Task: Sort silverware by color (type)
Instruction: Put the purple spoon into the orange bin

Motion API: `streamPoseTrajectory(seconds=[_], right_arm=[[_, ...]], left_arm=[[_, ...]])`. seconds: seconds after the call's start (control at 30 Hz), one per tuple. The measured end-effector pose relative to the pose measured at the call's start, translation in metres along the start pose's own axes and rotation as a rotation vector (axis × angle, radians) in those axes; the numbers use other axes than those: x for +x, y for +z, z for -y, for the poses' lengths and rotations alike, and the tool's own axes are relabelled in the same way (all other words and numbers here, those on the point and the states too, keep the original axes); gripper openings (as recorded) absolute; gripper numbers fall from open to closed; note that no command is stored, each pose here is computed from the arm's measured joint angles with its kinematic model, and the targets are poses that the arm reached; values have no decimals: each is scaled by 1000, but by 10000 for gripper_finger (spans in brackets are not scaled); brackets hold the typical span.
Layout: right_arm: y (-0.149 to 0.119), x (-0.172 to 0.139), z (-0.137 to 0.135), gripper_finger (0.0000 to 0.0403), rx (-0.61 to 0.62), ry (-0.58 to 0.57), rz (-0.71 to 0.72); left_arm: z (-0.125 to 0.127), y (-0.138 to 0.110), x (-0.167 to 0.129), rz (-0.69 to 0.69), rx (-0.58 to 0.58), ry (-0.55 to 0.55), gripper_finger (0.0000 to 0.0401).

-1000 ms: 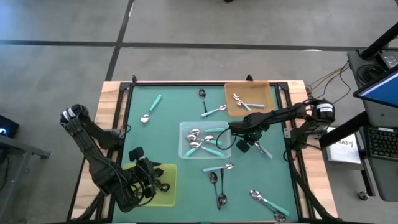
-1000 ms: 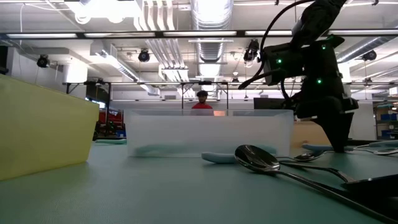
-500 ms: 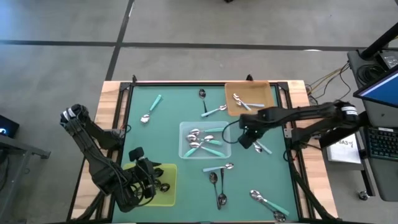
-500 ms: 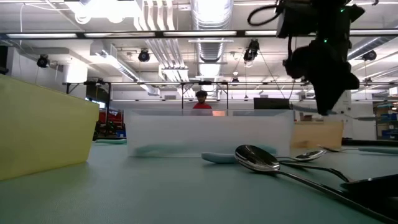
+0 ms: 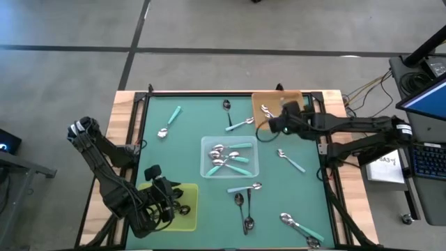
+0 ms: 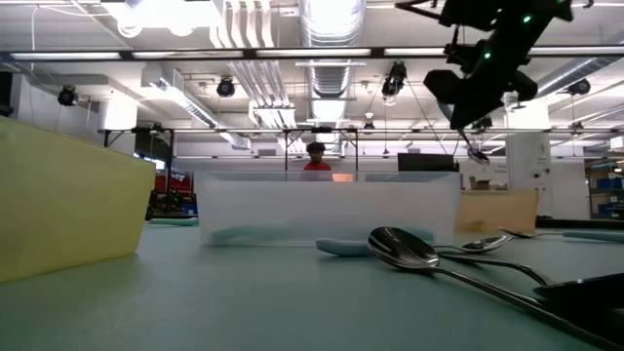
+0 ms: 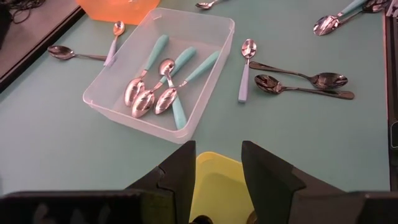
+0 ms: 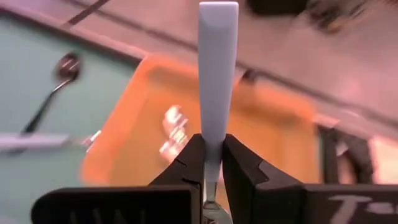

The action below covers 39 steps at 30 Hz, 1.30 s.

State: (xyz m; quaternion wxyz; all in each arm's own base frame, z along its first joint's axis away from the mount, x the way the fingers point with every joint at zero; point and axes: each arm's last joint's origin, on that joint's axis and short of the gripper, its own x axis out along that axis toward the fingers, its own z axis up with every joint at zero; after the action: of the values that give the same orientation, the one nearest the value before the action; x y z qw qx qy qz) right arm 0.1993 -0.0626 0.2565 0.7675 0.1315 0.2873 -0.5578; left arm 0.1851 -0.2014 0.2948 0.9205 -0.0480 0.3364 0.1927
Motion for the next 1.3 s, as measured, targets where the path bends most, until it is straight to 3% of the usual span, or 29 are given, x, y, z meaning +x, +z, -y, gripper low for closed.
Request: streamPoseTrajectory(seconds=[0.13,0.4,0.53,0.83,1.03,1.3], right_arm=[[10,26,4,24,-87,-103,7],[9,82,10,31,-335,-260,-124],[9,94,10,60,-315,-272,-167],[19,78,4,105,-245,-9,-256],[2,52,-5,109,-150,336,-567],[-41,-3,-30,99,-323,351,-773]], left_arm=[[0,0,0,1,-1,0,115],[0,0,0,0,-26,0,115],[0,0,0,-3,-72,-1,115],[0,-1,0,-26,-86,-10,115],[1,-1,0,-51,-129,-23,115],[1,-2,0,-64,-132,-29,115]])
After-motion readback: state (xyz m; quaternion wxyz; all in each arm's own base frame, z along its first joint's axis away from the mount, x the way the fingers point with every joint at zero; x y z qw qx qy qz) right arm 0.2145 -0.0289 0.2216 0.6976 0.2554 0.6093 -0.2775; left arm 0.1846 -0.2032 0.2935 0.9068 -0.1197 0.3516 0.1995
